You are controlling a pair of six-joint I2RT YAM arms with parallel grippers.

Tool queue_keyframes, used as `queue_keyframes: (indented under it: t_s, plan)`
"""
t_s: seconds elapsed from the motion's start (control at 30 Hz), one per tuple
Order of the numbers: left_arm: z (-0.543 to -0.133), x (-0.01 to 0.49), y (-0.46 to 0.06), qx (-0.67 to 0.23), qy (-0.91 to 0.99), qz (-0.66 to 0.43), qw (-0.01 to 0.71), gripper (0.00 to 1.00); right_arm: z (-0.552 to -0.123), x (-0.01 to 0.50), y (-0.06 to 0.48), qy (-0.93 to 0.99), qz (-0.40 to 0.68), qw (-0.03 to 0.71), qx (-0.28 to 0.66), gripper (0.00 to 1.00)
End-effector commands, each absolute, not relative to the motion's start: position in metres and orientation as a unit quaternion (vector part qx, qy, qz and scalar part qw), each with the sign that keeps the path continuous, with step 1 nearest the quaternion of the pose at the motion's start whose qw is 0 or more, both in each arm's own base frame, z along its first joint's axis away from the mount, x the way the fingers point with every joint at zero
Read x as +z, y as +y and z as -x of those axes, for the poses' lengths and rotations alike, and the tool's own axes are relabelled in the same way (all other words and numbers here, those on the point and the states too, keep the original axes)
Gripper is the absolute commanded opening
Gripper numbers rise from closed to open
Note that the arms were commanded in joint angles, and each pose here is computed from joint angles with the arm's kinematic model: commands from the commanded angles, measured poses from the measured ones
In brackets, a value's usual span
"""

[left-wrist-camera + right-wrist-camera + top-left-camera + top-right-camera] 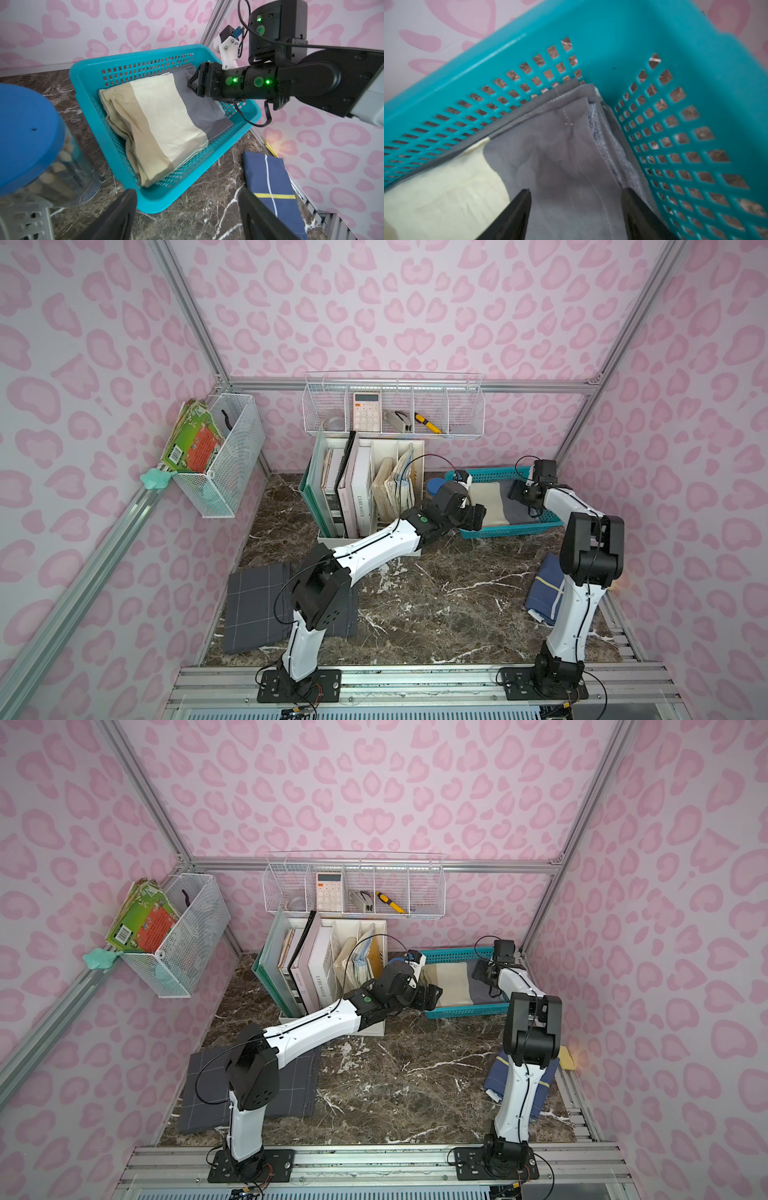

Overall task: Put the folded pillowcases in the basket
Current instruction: Place the pillowcase in the basket, then move the pillowcase to the center of the board.

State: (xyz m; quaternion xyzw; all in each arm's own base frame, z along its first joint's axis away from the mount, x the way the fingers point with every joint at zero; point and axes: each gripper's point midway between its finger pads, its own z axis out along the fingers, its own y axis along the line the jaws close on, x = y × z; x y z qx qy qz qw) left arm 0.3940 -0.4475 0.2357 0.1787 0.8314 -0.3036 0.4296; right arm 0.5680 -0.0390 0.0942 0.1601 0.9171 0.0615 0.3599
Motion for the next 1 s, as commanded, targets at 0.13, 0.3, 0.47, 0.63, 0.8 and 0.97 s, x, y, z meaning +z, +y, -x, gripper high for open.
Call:
queue_keyframes:
  t_s: [0.13, 0.3, 0.47, 0.63, 0.8, 0.97]
  plan:
    - [-0.379, 0.25, -0.41, -0.259, 0.839, -0.179, 0.444, 0.9, -0.551, 0.172, -0.016, 0.895, -0.137, 0.419, 0.063, 0.73]
    - [-0.363, 0.262, -0.367, -0.209, 0.855, -0.16, 0.448, 0.93, -0.516, 0.228, 0.021, 0.879, -0.101, 0.461, 0.059, 0.74]
    - [-0.341, 0.273, -0.32, -0.173, 0.859, -0.142, 0.46, 0.96, -0.467, 0.265, 0.058, 0.867, -0.069, 0.489, 0.07, 0.75]
    - [-0.318, 0.28, -0.251, -0.099, 0.871, -0.091, 0.472, 0.97, -0.409, 0.29, 0.119, 0.857, -0.011, 0.508, 0.079, 0.76]
    - [-0.287, 0.28, -0.183, -0.064, 0.872, -0.042, 0.483, 0.99, -0.35, 0.278, 0.177, 0.858, 0.035, 0.501, 0.11, 0.76]
    - [-0.262, 0.263, -0.109, -0.017, 0.872, 0.043, 0.487, 0.99, -0.291, 0.24, 0.244, 0.87, 0.083, 0.465, 0.144, 0.76]
